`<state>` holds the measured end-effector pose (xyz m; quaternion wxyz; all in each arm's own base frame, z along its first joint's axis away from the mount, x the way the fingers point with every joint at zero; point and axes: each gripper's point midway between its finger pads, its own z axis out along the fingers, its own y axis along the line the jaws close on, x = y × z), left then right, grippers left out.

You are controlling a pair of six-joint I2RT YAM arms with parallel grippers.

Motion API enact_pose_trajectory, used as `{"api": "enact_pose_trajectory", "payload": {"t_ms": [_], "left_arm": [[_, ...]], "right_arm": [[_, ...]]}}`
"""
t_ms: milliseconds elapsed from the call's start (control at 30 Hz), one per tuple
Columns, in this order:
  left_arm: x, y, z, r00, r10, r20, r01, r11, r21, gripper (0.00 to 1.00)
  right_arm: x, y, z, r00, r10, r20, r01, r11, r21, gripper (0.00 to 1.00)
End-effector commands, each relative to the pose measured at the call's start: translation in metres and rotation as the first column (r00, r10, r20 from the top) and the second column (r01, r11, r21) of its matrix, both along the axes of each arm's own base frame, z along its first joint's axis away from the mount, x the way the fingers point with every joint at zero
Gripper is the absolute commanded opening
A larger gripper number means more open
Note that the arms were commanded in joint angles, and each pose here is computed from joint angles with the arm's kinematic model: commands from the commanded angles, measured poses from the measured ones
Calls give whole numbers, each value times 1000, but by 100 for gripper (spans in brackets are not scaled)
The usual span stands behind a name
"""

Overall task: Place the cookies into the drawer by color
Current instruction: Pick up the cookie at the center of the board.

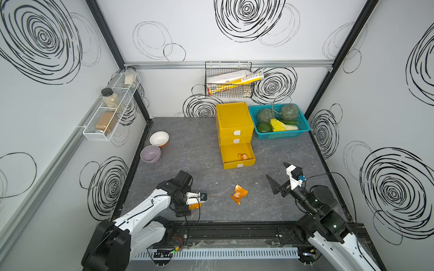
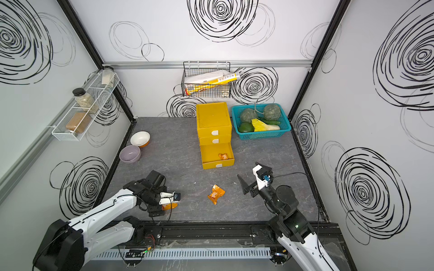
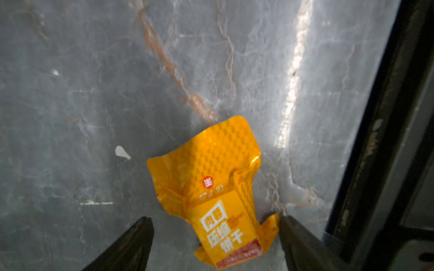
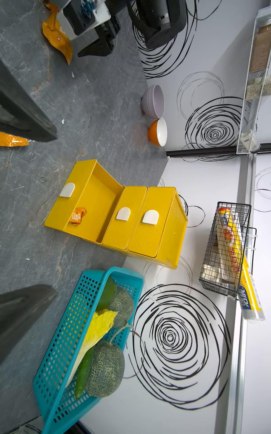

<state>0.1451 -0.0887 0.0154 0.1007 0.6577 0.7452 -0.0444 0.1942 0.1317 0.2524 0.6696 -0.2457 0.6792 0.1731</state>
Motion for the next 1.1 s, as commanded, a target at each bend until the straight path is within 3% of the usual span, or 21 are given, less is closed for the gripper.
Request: {"api": "enact_pose_trajectory", "payload": {"t_ms": [0, 200, 567, 767, 1067], "left_arm": [[1, -2, -6, 1000, -17, -16, 17, 1000, 10, 81], [5, -1, -11, 998, -9, -61, 11, 999, 43, 54], [28, -23, 4, 999, -34, -2, 33, 998, -47, 33], [51, -39, 23, 995, -57, 79, 65, 992, -108, 31], [121, -87, 83, 976, -9, 216, 68, 961, -267, 31]], "right_arm": [[0, -2, 7, 999, -6, 38, 5, 1000, 16, 100], [0, -4, 10, 999, -17, 48, 16, 1000, 24, 100], [0, -4, 9, 999, -21, 46, 20, 1000, 25, 100], [1, -6, 10, 998, -29, 51, 28, 999, 26, 100], [0, -8, 12, 997, -38, 61, 36, 999, 33, 100]]}}
